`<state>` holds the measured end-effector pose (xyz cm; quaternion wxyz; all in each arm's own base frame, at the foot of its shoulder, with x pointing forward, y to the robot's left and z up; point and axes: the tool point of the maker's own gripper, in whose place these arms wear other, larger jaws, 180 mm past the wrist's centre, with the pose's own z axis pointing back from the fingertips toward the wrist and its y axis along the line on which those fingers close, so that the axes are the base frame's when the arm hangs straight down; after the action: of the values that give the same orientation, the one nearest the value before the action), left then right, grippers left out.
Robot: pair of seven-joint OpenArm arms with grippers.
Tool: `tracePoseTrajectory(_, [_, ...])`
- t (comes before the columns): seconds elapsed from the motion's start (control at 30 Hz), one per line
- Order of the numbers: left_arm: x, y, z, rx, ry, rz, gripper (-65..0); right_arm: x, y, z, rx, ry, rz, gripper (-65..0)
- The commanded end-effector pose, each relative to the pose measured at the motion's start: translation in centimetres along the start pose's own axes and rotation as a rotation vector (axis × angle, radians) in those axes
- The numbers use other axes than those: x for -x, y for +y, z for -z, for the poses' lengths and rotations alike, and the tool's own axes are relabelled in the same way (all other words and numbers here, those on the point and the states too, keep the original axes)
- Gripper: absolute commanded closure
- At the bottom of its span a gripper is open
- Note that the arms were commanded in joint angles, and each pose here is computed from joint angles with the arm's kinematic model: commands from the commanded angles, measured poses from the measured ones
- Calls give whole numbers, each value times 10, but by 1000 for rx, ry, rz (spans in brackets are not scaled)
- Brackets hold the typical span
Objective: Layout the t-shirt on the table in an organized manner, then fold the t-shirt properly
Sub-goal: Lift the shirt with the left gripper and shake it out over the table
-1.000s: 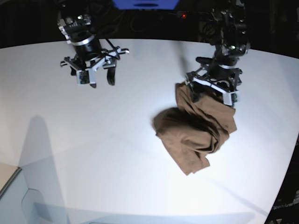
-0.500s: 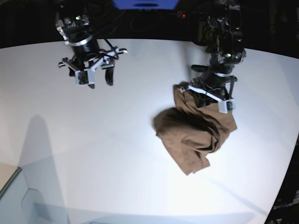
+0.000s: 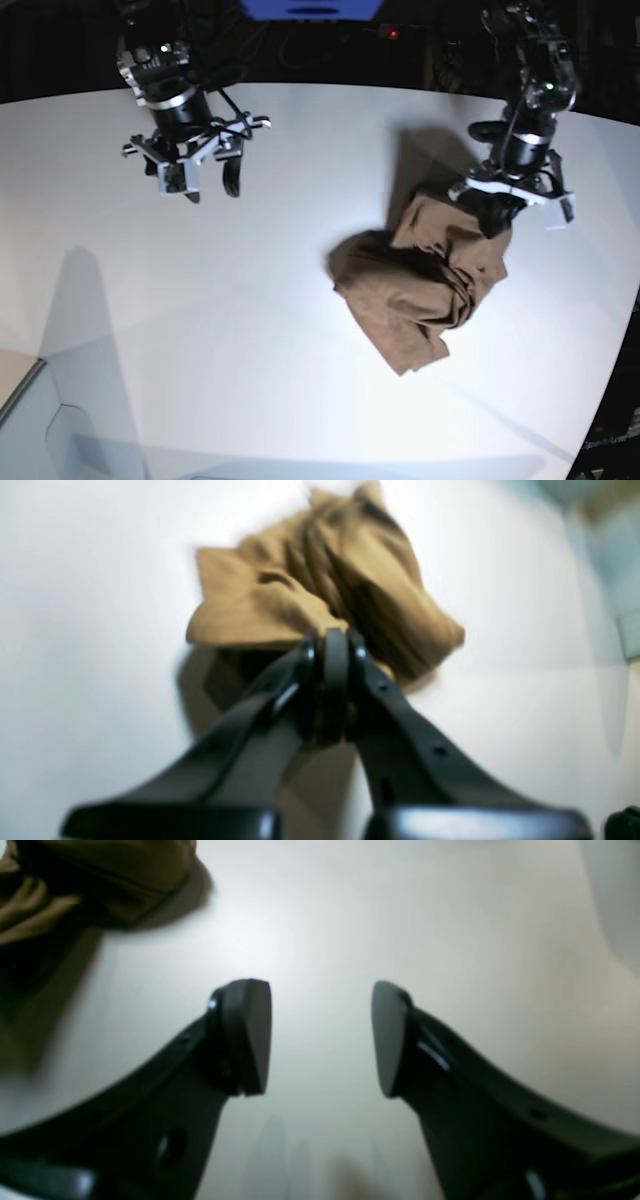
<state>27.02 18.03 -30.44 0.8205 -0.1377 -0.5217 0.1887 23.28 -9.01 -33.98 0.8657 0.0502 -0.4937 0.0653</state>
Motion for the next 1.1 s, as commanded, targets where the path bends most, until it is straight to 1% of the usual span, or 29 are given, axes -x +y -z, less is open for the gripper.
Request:
tracePoseTrajectory(0.0, [-17, 3, -5, 9, -48, -15, -3, -10, 3, -2, -7, -40, 4, -329])
tracePoseTrajectory(0.07, [-37, 18, -11, 14, -93, -80, -3, -15, 2, 0, -8, -52, 2, -329])
tracePoseTrajectory(0.13, [-57, 28, -17, 37, -131, -133, -3, -11, 2, 3, -7, -42, 1, -329])
tracePoseTrajectory(0.23, [-84, 35, -22, 65, -191, -182, -3, -5, 1, 5, -6, -25, 1, -329])
tracePoseTrajectory(0.33, [-102, 36, -23, 79, -236, -193, -3, 1, 1, 6, -6, -11, 3, -329])
tracePoseTrajectory(0.47, [-118, 26, -20, 116, -274, -188, -3, 7, 1, 7, -5, 6, 4, -329])
tracePoseTrajectory(0.6, [-136, -3, -12, 226, -309, -229, -3, 17, -1, 9, -1, 33, 4, -329])
tracePoseTrajectory(0.73, [-165, -25, -12, 324, -375, -267, -3, 35, -3, 11, 4, 79, 3, -329])
tracePoseTrajectory(0.8, [-174, -43, -8, 381, -388, -268, -3, 42, -3, 12, 4, 98, 4, -329])
tracePoseTrajectory(0.93, [-183, -84, -1, 491, -383, -252, -3, 54, -3, 11, 5, 130, 6, -329])
tracePoseTrajectory(1.0, [-181, -113, 5, 548, -364, -211, -3, 58, -3, 10, 5, 139, 7, -329])
tracePoseTrajectory(1.07, [-167, -151, 12, 611, -326, -155, -3, 59, -2, 9, 4, 142, 8, -329])
